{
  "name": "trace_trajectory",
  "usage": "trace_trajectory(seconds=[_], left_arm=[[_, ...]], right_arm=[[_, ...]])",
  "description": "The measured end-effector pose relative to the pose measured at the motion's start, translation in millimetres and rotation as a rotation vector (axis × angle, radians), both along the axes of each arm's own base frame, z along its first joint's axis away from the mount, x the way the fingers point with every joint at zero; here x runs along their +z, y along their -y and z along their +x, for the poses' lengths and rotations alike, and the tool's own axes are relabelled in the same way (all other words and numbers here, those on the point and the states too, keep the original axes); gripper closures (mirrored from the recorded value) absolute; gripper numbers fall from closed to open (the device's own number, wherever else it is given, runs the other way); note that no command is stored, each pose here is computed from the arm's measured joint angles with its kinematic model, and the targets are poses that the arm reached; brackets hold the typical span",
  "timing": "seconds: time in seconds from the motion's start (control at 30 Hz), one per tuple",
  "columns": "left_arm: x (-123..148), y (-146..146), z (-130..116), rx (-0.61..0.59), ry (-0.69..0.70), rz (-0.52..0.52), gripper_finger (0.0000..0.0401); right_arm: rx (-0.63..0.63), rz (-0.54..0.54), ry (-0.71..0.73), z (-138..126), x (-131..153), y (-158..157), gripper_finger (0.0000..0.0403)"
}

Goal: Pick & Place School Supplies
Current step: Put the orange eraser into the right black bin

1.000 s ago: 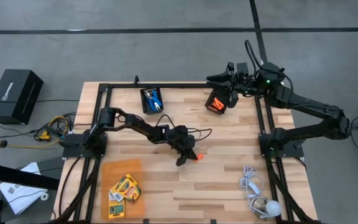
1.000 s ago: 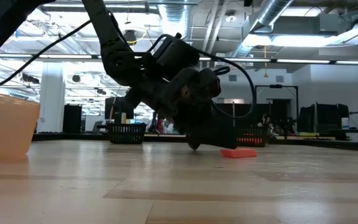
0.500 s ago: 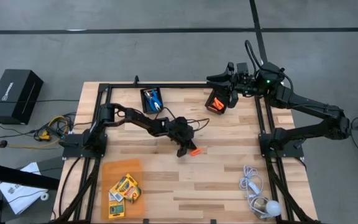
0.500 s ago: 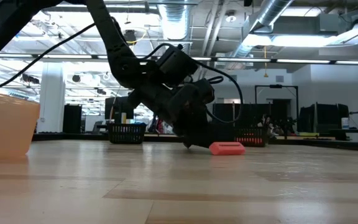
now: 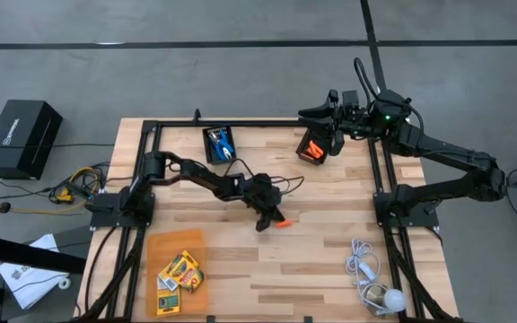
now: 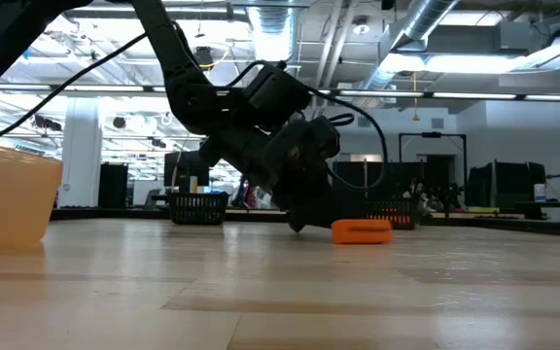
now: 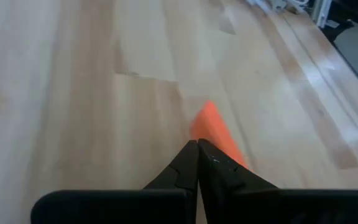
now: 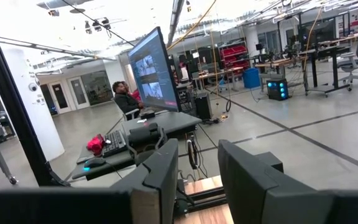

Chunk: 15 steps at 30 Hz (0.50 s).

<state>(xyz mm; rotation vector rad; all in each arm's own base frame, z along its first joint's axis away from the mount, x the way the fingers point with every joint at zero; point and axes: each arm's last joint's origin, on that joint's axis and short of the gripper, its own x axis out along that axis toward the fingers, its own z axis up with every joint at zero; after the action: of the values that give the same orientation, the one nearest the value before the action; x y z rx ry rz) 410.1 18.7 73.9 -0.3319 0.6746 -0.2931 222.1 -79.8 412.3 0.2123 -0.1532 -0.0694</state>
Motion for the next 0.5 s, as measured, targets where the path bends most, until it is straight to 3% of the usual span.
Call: trace_trajectory(seconds=[0.23,0.5], left_arm=[[4.7,12.8,5.1,-0.040,0.016,-0.035,0.0400],[5.4,0.9,5.2,-0.019,0.021,-0.043,0.0400]], right_arm=[[0.000,0.000,0.000,0.0,-0.1,0.0,0.0296],[0.000,-0.002,0.004,0.0,0.3,0.0,0.0296]])
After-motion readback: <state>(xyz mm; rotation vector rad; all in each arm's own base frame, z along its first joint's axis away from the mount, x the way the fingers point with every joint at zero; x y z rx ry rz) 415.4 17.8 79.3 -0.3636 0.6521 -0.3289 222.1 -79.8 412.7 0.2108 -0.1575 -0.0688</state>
